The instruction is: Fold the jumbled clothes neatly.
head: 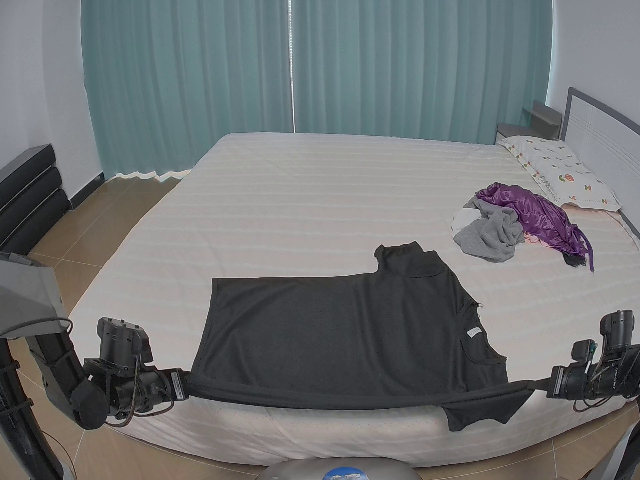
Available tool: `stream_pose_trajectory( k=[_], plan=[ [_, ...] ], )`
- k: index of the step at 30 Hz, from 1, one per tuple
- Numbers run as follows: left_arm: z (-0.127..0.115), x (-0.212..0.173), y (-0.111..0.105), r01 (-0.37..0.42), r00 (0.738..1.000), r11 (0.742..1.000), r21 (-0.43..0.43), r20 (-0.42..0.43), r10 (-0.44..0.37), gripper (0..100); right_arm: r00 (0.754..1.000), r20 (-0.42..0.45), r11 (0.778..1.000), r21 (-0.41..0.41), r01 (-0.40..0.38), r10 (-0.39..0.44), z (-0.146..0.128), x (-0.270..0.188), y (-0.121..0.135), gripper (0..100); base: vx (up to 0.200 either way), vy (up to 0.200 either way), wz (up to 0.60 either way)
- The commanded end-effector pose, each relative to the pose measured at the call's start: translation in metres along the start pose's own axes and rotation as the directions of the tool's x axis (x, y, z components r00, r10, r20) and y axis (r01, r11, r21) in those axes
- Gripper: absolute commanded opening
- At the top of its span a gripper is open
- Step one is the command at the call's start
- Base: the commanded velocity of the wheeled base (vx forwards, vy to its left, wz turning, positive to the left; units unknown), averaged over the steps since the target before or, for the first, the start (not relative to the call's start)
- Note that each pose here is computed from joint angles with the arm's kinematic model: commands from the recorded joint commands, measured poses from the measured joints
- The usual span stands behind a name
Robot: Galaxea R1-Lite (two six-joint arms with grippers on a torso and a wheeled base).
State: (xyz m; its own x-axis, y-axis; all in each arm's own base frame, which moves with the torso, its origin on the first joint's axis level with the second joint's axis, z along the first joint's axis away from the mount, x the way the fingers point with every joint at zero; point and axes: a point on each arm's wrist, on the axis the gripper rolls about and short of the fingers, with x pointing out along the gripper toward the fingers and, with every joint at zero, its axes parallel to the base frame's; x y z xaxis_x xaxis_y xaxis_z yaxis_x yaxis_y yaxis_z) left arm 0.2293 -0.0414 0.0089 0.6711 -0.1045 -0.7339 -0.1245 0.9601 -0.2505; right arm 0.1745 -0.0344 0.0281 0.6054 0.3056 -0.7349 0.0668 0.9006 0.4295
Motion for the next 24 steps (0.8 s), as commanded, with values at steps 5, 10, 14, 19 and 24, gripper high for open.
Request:
stream_pose_trajectory(
  k=[5,10,14,19,24],
  plan=[
    [0.025,-0.001,-0.007,0.022,0.993,1.0,-0.022,0.113,-0.019,0,0.998,0.063,0.999,-0.023,-0.028,0.029,0.029,0.014,0.017,0,0.0,0.0,0.0],
    [0.027,-0.005,-0.008,0.018,0.993,1.0,-0.022,0.118,-0.016,0,0.997,0.076,0.999,-0.022,-0.027,0.029,0.03,0.011,0.021,0,0.0,0.0,0.0],
    [0.025,-0.003,-0.007,0.013,0.995,1.0,-0.019,0.1,-0.011,0,0.997,0.073,0.999,-0.021,-0.027,0.028,0.027,0.009,0.021,0,0.0,0.0,0.0],
    [0.032,0.002,-0.01,0.02,0.993,1.0,-0.02,0.116,-0.018,0,0.997,0.067,0.999,-0.015,-0.028,0.029,0.032,0.016,0.019,0,0.0,0.0,0.0],
    [0.035,0.014,-0.012,0.017,0.994,1.0,-0.019,0.105,-0.015,0,0.998,0.06,0.999,-0.021,-0.031,0.032,0.042,0.028,0.018,0,0.0,0.0,0.0]
  ],
)
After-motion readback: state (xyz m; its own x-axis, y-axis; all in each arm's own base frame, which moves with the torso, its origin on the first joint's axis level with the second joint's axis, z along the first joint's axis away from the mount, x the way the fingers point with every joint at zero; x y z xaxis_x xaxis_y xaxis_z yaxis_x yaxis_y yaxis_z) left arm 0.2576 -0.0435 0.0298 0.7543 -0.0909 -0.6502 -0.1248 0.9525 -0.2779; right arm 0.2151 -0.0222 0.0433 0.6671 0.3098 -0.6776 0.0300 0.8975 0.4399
